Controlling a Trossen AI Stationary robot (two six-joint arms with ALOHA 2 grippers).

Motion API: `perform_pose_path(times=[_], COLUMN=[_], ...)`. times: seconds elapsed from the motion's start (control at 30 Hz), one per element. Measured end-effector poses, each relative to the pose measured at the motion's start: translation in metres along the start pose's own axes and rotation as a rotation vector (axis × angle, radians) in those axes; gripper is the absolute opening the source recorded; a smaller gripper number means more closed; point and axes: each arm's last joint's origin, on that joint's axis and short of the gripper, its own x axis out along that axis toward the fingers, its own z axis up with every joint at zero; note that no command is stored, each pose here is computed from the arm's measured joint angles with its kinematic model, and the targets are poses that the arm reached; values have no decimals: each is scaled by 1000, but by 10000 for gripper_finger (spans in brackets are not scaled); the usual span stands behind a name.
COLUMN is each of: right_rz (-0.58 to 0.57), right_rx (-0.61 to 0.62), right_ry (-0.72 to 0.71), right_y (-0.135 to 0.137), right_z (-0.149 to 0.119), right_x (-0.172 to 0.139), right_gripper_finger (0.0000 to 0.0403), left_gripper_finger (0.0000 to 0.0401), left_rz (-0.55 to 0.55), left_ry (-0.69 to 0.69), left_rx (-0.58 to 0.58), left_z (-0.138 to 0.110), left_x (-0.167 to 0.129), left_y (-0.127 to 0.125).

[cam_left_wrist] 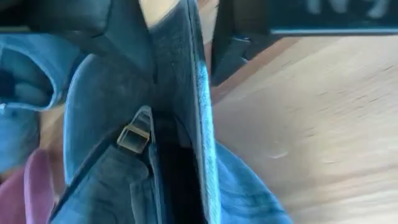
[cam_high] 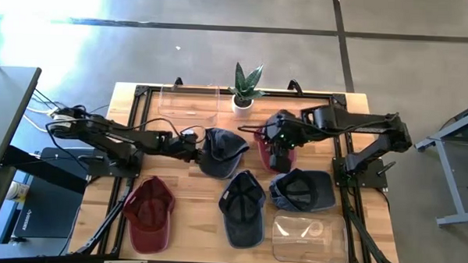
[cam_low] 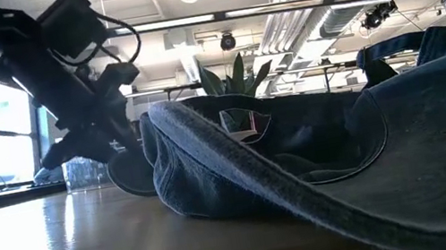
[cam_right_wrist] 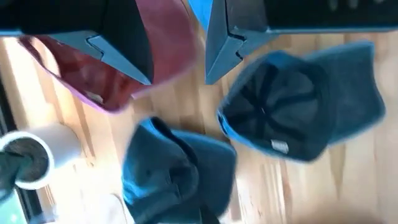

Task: Pick & Place hat
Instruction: Put the left blue cap into the top transparent bin

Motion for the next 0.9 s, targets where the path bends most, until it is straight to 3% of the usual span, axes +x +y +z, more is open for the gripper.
perform_pose_path(times=[0.17,0.43,0.57,0.77,0.83,0.9], right_rz=[70,383,382,429,368,246], right_rx=[79,203,242,291,308,358], right_ry=[-102,-224,-241,-137,-104,-73], right_y=[6,-10,-20,-31,-34,-37], right_z=[-5,-11,-11,-15,-19,-25], right_x=[49,116,144,189,202,213], right_gripper_finger=[152,177,135,27,8,13], left_gripper_finger=[19,6,5,3,2,2], left_rz=[-70,-228,-254,-287,-318,-340], left_ry=[73,123,134,137,129,129], left_rx=[42,90,119,174,199,227], left_z=[-2,-16,-23,-28,-26,-26], left_x=[1,-21,-26,-33,-37,-40], left_y=[-4,-41,-52,-66,-74,-80])
